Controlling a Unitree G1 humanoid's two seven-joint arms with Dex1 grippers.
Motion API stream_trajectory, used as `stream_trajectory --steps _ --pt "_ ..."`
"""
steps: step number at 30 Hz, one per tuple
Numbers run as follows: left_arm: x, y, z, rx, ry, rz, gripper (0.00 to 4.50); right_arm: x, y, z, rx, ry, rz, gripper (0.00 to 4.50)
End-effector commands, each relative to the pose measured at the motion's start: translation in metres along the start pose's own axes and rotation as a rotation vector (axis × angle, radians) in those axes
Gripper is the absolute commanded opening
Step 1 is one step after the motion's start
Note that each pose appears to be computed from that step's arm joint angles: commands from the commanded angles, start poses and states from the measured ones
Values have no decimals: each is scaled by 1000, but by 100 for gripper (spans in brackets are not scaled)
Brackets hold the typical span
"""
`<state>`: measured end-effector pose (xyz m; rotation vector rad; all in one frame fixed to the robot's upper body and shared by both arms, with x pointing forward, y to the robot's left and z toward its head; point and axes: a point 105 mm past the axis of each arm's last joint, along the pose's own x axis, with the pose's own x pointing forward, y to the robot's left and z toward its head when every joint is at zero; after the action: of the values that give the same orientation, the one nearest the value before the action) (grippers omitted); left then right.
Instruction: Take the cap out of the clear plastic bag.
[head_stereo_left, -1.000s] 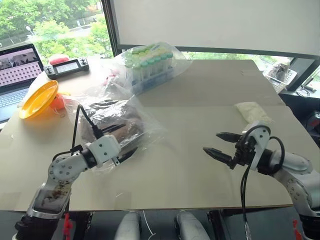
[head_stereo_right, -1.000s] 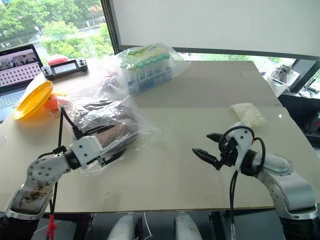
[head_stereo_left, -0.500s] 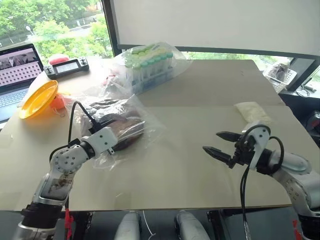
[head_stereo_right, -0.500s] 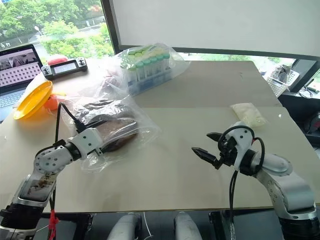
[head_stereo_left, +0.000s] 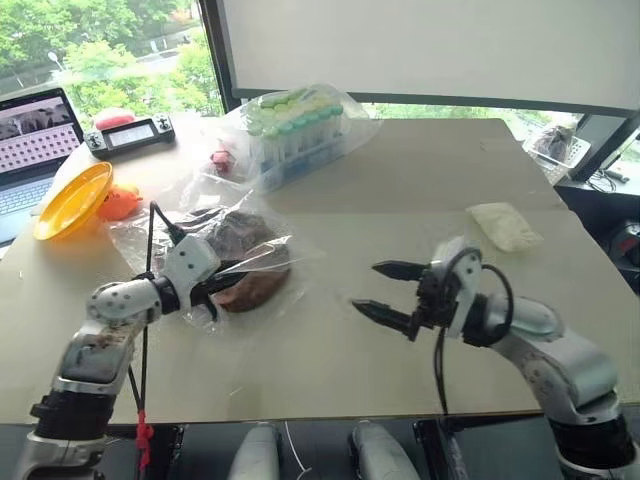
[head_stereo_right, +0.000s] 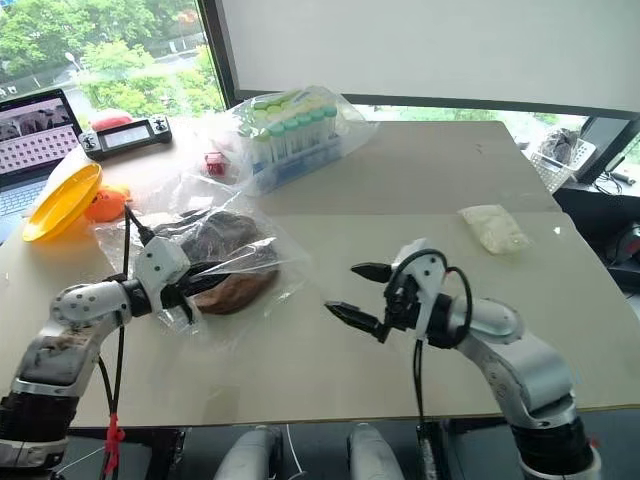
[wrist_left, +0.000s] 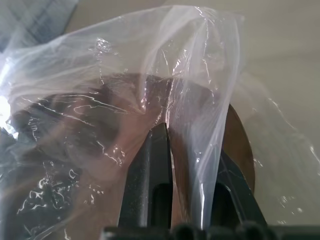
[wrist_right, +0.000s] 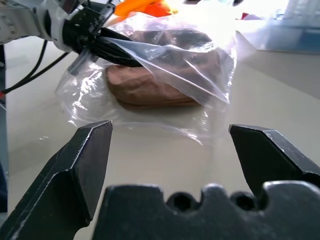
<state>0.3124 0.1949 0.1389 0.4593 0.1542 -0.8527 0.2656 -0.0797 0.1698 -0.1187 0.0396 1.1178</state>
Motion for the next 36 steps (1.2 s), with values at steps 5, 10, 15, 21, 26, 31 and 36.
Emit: stream_trajectory --steps 5,10,15,21,26,31,36 --pt "-11 32 31 -46 -83 -56 58 52 18 1 -202 14 114 450" --pt "-2 42 58 -47 -164 -54 58 76 11 -10 -412 34 117 450" --pt "2 23 69 -29 -185 -137 58 99 -11 4 -581 -29 -2 450" --pt "6 19 71 -39 -189 -128 58 120 -14 28 -705 -114 -45 450" --pt "10 19 75 -42 -202 -120 58 130 0 9 -841 -58 57 450" --pt "13 18 76 -45 -206 -119 58 128 10 -5 -888 -36 151 450" --pt "15 16 78 -51 -215 -131 58 125 -6 -14 -963 32 120 450"
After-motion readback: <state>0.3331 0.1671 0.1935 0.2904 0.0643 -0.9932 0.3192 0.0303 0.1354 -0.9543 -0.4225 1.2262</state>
